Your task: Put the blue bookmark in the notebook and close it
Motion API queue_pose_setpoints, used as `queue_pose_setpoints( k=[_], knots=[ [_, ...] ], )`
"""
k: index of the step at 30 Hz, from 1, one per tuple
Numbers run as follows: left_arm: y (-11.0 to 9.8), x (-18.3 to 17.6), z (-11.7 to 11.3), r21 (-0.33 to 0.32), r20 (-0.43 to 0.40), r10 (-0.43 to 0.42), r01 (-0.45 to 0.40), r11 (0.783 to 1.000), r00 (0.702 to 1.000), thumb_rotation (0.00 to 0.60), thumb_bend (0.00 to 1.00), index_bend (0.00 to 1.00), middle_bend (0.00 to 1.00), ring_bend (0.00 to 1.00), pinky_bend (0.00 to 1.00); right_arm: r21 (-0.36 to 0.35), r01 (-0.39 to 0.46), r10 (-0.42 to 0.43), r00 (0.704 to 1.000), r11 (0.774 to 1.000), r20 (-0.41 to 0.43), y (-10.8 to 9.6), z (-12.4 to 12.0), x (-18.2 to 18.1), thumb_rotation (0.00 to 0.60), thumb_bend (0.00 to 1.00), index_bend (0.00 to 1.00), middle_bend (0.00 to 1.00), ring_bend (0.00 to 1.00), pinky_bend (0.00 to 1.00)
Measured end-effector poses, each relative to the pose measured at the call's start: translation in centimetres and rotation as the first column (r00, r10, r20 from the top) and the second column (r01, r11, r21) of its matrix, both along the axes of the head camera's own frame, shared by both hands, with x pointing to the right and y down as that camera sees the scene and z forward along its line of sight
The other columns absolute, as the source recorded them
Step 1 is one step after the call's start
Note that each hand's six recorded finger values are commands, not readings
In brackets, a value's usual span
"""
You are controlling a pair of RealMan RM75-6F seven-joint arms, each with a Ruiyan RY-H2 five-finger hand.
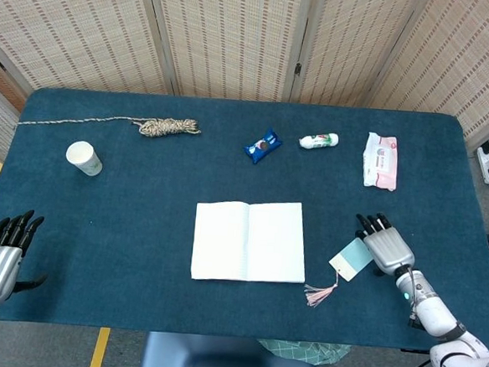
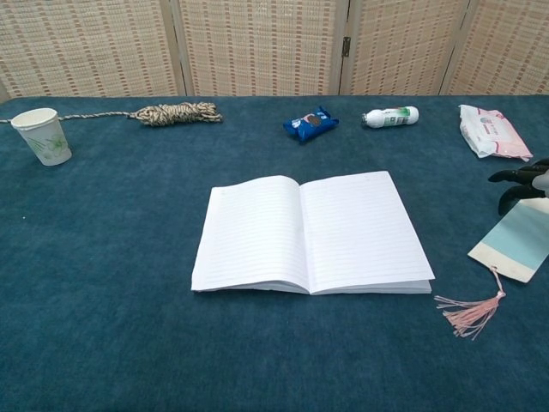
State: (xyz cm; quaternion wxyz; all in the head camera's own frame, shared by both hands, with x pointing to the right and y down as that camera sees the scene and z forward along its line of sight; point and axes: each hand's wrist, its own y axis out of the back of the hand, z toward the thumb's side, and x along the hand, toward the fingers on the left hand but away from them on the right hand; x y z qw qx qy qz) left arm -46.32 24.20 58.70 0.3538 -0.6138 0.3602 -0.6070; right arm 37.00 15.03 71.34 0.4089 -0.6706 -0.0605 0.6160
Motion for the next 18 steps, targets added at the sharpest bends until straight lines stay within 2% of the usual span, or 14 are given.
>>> queue_pose_setpoints(
  k=[18],
  knots=[
    [-0.1, -0.2, -0.2, 0.005, -0.012, -0.005, 0.005, 1.0, 1.0, 0.6, 0.14, 0.04, 0.0, 0.0, 0.0, -0.02, 0.0, 0.001, 0.999, 1.0, 0.048, -0.1, 0.9, -1.3, 0.6, 0.12, 0.31, 0.0, 0.0, 0.0]
  ],
)
